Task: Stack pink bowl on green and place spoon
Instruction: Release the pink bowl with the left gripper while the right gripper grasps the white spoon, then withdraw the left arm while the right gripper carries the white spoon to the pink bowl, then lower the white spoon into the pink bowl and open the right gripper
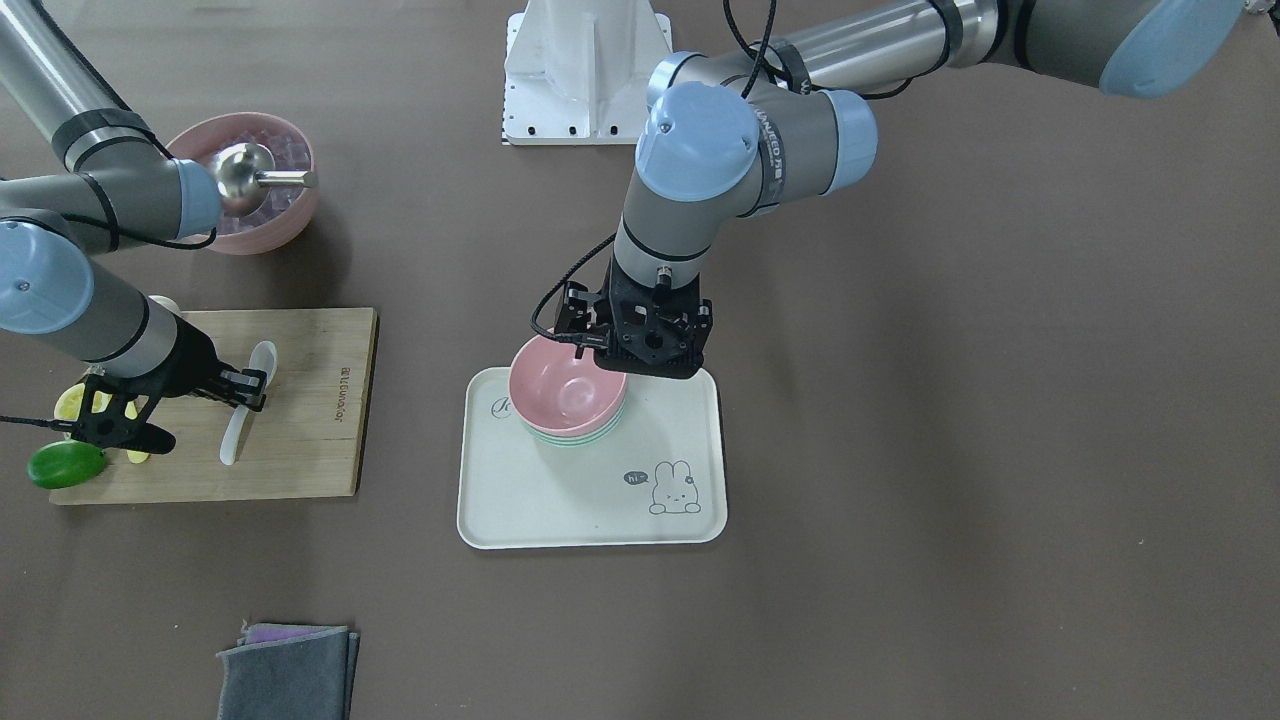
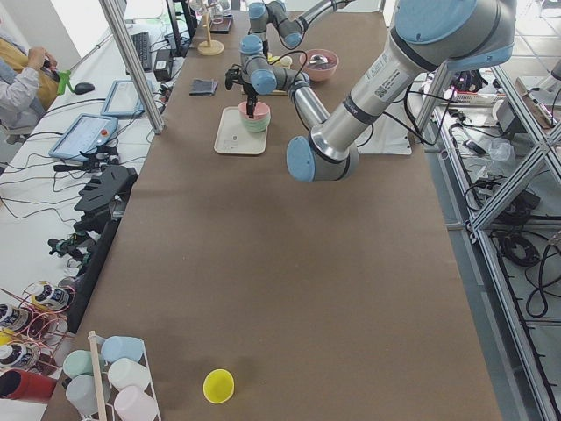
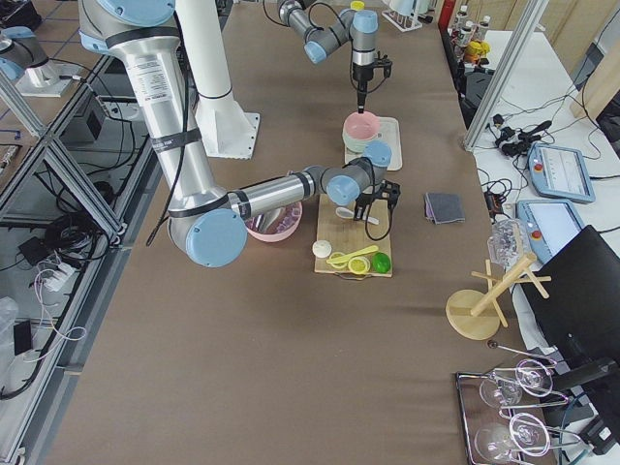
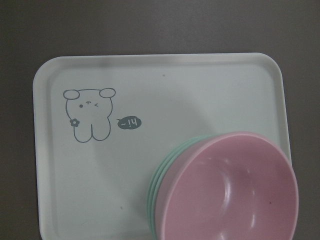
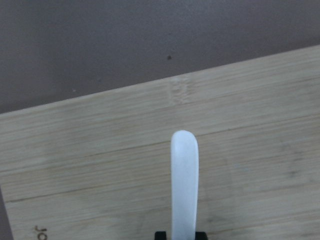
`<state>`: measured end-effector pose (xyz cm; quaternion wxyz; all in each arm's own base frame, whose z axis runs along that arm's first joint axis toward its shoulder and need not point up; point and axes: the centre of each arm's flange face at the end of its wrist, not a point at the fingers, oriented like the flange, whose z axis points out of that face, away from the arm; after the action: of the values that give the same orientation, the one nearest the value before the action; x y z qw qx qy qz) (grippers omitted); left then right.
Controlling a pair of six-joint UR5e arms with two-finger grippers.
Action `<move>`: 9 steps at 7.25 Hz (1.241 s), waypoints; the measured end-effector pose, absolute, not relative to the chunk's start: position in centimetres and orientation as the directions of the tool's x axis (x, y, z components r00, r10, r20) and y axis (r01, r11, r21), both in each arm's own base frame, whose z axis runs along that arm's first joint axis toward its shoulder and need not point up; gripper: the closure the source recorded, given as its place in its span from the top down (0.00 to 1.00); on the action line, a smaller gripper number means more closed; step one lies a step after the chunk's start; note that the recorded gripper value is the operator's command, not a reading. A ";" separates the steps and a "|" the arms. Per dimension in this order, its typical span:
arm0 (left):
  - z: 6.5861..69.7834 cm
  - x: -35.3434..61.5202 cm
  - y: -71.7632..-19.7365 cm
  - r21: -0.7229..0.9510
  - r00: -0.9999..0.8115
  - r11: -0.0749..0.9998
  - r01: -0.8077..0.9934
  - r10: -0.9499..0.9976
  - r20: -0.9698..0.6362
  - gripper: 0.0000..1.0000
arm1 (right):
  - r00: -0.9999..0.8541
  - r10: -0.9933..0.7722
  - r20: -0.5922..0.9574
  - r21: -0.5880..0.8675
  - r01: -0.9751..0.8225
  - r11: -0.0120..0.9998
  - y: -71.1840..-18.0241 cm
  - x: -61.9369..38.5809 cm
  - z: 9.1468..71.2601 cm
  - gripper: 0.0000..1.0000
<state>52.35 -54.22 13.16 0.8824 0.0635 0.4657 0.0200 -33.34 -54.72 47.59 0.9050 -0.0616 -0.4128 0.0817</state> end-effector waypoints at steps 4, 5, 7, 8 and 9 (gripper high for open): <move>24.6 38.1 -53.1 0.242 0.576 0.970 -0.035 0.217 -0.788 0.98 | 0.572 0.231 0.787 -0.169 -0.160 0.973 -57.1 -36.7 37.4 0.00; 29.6 31.8 -53.2 0.269 0.584 0.960 -0.074 0.260 -0.769 0.98 | 0.545 0.280 0.790 -0.194 -0.211 0.958 -57.2 -39.6 32.8 0.00; 37.6 21.8 -53.7 0.314 0.600 0.940 -0.132 0.327 -0.730 0.98 | 0.511 0.364 0.779 -0.243 -0.290 0.926 -56.1 -45.8 22.5 0.00; 39.9 19.2 -53.6 0.321 0.610 0.936 -0.145 0.340 -0.716 0.98 | 0.499 0.389 0.774 -0.253 -0.321 0.913 -55.1 -48.0 19.4 0.00; 41.4 18.0 -53.3 0.322 0.616 0.934 -0.155 0.346 -0.708 0.98 | 0.496 0.402 0.770 -0.250 -0.345 0.905 -54.3 -49.8 18.1 0.00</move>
<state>17.96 -53.27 41.41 0.8915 0.1152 0.4150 0.1404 -49.78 -54.32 18.06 0.8642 -0.0314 -0.4533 0.2158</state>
